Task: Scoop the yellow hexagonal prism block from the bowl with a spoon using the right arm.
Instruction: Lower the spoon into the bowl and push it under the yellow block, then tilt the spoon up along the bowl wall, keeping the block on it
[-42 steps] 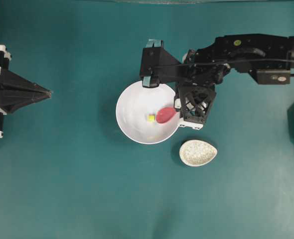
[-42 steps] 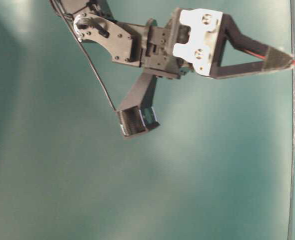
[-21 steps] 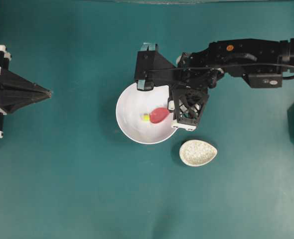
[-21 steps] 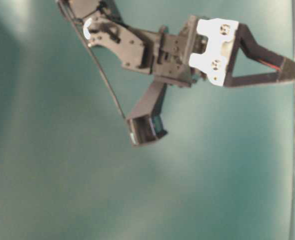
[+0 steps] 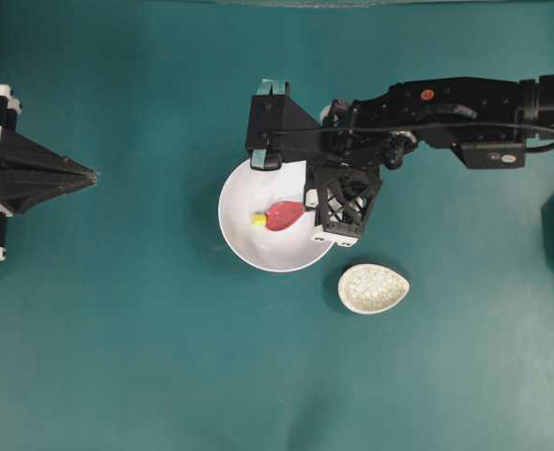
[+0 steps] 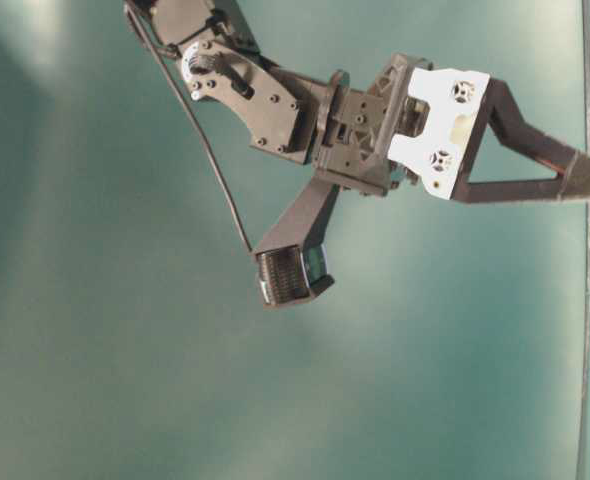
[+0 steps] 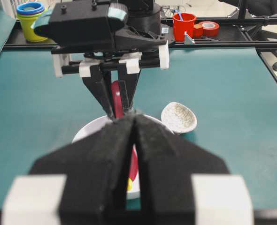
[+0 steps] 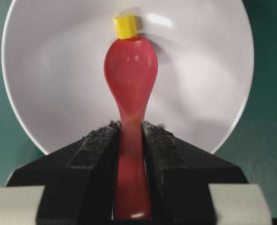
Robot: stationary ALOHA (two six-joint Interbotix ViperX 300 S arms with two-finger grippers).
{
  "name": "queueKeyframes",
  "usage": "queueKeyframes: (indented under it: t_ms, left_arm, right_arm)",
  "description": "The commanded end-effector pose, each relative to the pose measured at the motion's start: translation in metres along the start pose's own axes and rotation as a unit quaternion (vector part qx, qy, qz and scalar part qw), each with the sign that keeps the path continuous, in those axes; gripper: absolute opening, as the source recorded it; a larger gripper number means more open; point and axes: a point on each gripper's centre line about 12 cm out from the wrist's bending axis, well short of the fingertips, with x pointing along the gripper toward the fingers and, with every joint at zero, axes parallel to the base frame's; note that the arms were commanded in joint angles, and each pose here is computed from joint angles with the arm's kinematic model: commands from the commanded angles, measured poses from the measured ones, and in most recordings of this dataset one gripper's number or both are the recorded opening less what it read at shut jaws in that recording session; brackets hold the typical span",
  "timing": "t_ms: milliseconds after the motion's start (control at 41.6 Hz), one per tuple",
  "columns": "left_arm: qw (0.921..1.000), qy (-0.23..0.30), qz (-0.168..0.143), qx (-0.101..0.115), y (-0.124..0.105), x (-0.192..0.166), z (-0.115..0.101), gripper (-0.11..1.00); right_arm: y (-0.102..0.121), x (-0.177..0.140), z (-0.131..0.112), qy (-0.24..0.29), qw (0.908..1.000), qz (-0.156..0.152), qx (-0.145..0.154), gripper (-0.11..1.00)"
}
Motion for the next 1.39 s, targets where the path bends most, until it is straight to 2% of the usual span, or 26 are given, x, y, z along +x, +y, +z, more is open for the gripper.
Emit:
queueKeyframes:
  t_ms: [0,529,1371]
  left_arm:
    - [0.9999,-0.012,0.0,0.002,0.0,0.002,0.008,0.0]
    - [0.9999,-0.012,0.0,0.003,0.0,0.002,0.008,0.0]
    - [0.9999,-0.012,0.0,0.005,0.0,0.002,0.008,0.0]
  right_arm:
    - [0.003,-0.01,0.011,-0.031,0.9995,0.0,-0.005,0.21]
    - [0.006,-0.012,0.021,-0.071,0.9974,-0.001,-0.007,0.21]
    - [0.009,-0.024,0.036,-0.096,0.9954,0.0,-0.01,0.21]
